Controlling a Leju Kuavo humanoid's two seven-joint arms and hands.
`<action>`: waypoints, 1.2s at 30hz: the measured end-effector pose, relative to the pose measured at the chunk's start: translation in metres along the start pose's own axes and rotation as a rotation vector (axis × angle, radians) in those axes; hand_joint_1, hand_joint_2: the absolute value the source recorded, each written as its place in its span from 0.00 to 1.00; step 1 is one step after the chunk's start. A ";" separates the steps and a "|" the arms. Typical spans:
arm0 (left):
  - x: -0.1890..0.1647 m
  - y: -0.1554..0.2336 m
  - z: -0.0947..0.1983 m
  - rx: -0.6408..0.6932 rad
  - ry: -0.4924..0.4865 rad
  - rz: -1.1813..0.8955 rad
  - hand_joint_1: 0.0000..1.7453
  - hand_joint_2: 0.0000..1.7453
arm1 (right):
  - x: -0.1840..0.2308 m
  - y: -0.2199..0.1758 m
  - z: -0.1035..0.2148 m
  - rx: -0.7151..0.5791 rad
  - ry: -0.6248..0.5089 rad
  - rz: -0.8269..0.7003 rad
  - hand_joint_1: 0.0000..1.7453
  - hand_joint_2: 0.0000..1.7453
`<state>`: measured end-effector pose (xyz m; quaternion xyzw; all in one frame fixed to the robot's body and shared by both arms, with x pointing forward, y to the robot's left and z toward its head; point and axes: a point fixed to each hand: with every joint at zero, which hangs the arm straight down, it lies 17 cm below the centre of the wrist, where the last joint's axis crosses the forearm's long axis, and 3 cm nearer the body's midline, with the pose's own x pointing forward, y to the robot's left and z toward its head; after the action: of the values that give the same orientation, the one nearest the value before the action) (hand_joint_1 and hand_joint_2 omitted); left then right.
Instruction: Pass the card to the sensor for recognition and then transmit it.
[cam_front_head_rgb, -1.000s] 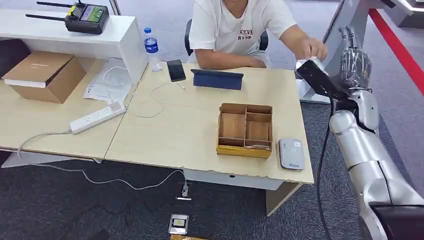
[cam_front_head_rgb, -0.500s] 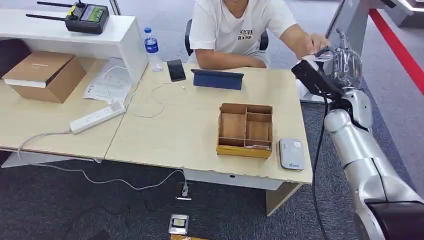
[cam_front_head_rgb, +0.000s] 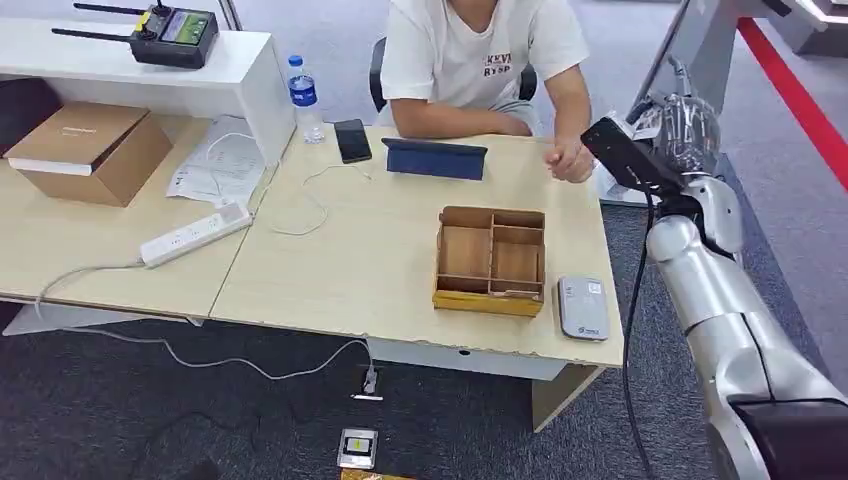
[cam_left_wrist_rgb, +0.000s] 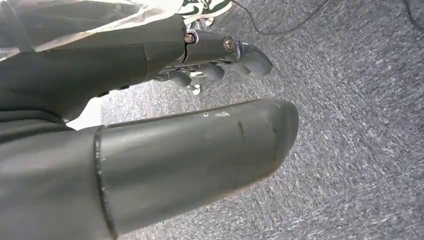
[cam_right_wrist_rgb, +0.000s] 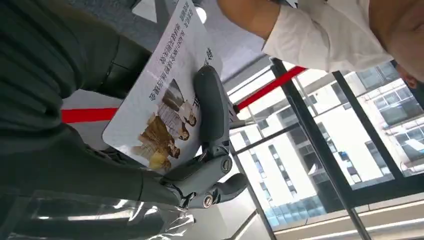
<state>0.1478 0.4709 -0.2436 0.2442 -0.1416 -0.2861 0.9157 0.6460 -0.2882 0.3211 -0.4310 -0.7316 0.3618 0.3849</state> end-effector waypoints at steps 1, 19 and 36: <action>0.000 0.000 0.000 0.000 0.000 0.000 0.00 0.00 | 0.000 0.000 0.000 0.002 0.002 -0.003 1.00 1.00; -0.002 -0.001 0.000 -0.003 0.013 0.011 0.00 0.00 | -0.023 0.005 0.008 0.056 0.050 -0.030 1.00 1.00; -0.002 -0.009 0.002 -0.015 0.034 0.031 0.00 0.00 | -0.134 0.088 0.149 0.291 0.280 -0.037 1.00 1.00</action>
<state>0.1413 0.4655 -0.2470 0.2401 -0.1277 -0.2687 0.9241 0.5919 -0.4073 0.1456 -0.4035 -0.6187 0.3933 0.5475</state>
